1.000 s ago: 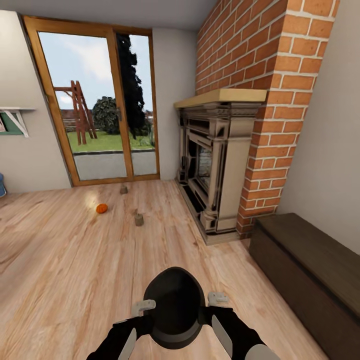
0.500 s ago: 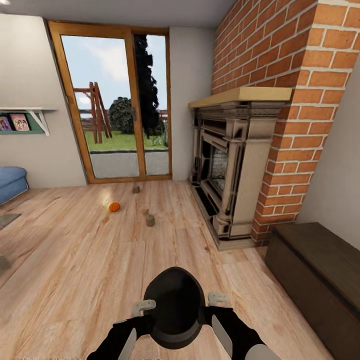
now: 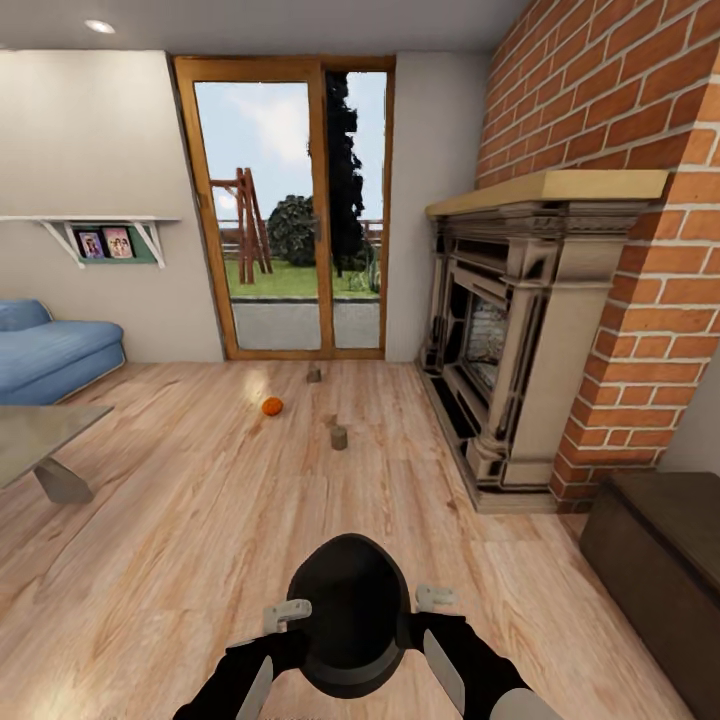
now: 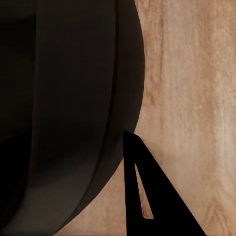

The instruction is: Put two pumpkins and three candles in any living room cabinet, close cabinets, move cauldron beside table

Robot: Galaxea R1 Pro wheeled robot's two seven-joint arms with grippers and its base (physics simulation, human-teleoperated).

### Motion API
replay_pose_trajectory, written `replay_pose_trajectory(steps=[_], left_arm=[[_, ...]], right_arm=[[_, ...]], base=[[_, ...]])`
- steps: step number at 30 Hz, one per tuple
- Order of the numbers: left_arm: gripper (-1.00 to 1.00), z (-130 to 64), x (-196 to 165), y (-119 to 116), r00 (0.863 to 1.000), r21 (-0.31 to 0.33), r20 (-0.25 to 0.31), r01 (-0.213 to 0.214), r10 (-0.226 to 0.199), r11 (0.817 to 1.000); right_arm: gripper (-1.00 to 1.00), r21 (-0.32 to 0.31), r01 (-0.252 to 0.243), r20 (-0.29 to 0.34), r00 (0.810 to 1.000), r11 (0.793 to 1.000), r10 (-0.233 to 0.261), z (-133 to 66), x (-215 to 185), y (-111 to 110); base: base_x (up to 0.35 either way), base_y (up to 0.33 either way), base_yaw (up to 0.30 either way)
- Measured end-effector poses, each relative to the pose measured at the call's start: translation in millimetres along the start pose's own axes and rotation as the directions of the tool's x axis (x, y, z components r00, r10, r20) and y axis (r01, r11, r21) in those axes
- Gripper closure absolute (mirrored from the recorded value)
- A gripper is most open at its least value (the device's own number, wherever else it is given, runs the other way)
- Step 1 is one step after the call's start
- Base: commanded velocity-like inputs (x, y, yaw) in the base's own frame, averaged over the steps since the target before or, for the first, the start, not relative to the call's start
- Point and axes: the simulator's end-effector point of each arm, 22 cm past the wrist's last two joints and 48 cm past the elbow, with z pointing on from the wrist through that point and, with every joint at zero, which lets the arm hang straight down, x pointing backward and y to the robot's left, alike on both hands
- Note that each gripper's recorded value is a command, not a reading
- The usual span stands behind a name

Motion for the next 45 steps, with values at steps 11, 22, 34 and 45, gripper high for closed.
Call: replay_pose_trajectory(steps=[11, 22, 34, 45], left_arm=[[1.0, 0.0, 0.0, 0.0, 1.0, 0.0, 0.0, 0.0, 0.0, 1.0], [1.0, 0.0, 0.4, 0.0, 1.0, 0.0, -0.002, 0.0, 0.0, 1.0], [1.0, 0.0, 0.4, 0.1, 1.0, 0.0, -0.002, 0.0, 0.0, 1.0], [1.0, 0.0, 0.4, 0.1, 1.0, 0.0, -0.002, 0.0, 0.0, 1.0]], right_arm=[[1.0, 0.0, 0.0, 0.0, 1.0, 1.0, 0.0, 0.0, 0.0, 0.0], [1.0, 0.0, 0.0, -0.002, 1.0, 1.0, 0.0, 0.0, 0.3, -0.1], [1.0, 0.0, 0.0, -0.002, 1.0, 1.0, 0.0, 0.0, 0.3, 0.0], [1.0, 0.0, 0.0, -0.002, 1.0, 1.0, 0.0, 0.0, 0.3, 0.0]], base=[[0.0, 0.0, 0.292], [0.0, 0.0, 0.292], [0.072, -0.067, 0.292], [0.132, -0.151, 0.292]])
